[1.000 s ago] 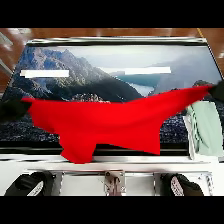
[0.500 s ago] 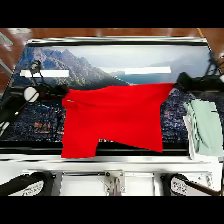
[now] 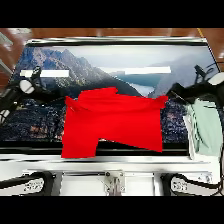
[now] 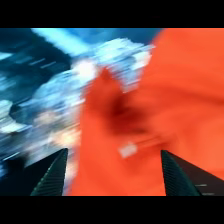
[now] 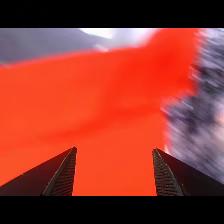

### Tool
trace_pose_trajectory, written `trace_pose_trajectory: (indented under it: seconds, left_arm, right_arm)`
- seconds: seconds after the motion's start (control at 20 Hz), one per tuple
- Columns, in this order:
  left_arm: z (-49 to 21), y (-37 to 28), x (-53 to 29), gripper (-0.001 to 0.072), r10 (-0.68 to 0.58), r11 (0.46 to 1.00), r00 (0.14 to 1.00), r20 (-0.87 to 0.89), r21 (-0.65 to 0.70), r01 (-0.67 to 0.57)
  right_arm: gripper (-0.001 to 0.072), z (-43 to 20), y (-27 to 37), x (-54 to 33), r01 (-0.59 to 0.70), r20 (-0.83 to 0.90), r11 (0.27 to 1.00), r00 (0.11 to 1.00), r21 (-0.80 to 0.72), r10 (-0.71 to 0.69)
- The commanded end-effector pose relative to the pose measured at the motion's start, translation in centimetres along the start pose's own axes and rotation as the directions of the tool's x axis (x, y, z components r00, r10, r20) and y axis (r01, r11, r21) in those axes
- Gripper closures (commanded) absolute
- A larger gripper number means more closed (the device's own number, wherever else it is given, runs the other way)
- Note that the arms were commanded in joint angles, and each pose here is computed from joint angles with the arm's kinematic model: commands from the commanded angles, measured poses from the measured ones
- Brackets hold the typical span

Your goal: Fold the shirts.

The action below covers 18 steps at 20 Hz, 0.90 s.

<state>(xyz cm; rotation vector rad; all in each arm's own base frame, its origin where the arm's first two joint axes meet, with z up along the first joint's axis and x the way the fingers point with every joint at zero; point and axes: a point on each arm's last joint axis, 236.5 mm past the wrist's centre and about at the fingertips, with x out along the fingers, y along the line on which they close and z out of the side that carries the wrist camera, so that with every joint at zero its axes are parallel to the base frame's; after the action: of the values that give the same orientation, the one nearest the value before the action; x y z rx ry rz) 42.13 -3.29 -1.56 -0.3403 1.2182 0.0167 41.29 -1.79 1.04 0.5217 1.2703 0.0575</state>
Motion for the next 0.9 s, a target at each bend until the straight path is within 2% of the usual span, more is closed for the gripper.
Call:
trace_pose_trajectory:
  seconds: [0.0,0.1,0.25,0.35,0.4,0.45,0.85]
  left_arm:
    - [-4.4,5.2,-2.1,0.0009,-0.006,0.999,0.973,-0.230,0.049,0.018]
    - [-6.8,5.8,-1.4,0.0009,-0.115,0.993,0.952,-0.285,-0.048,0.106]
    - [-8.3,5.4,1.2,0.0009,-0.207,0.971,0.946,-0.250,-0.169,0.168]
    - [-9.3,4.2,2.8,0.0012,-0.257,0.958,0.934,-0.247,-0.193,0.212]
    - [-10.0,3.5,3.6,0.0029,-0.274,0.955,0.923,-0.271,-0.187,0.229]
    - [-10.7,3.0,4.3,0.0079,-0.284,0.954,0.910,-0.300,-0.181,0.238]
    - [-12.8,-0.5,7.5,0.0089,-0.375,0.923,0.849,-0.373,-0.239,0.302]
  right_arm:
    - [0.0125,-7.1,-7.0,-3.8,0.160,-0.261,0.987,0.952,-0.031,-0.162]
    - [0.0125,-10.1,-8.1,-3.7,0.114,-0.295,0.991,0.951,0.070,-0.088]
    - [0.0125,-11.9,-7.5,-1.4,0.000,-0.206,0.977,0.978,0.214,0.045]
    - [0.0125,-13.0,-7.0,-0.4,-0.035,-0.198,0.970,0.977,0.239,0.084]
    - [0.0125,-13.6,-6.9,0.0,-0.043,-0.210,0.969,0.973,0.245,0.096]
    - [0.0125,-13.9,-6.8,0.1,-0.046,-0.217,0.967,0.971,0.250,0.102]
    - [0.0125,-14.2,-6.3,0.0,-0.065,-0.230,0.966,0.965,0.252,0.125]
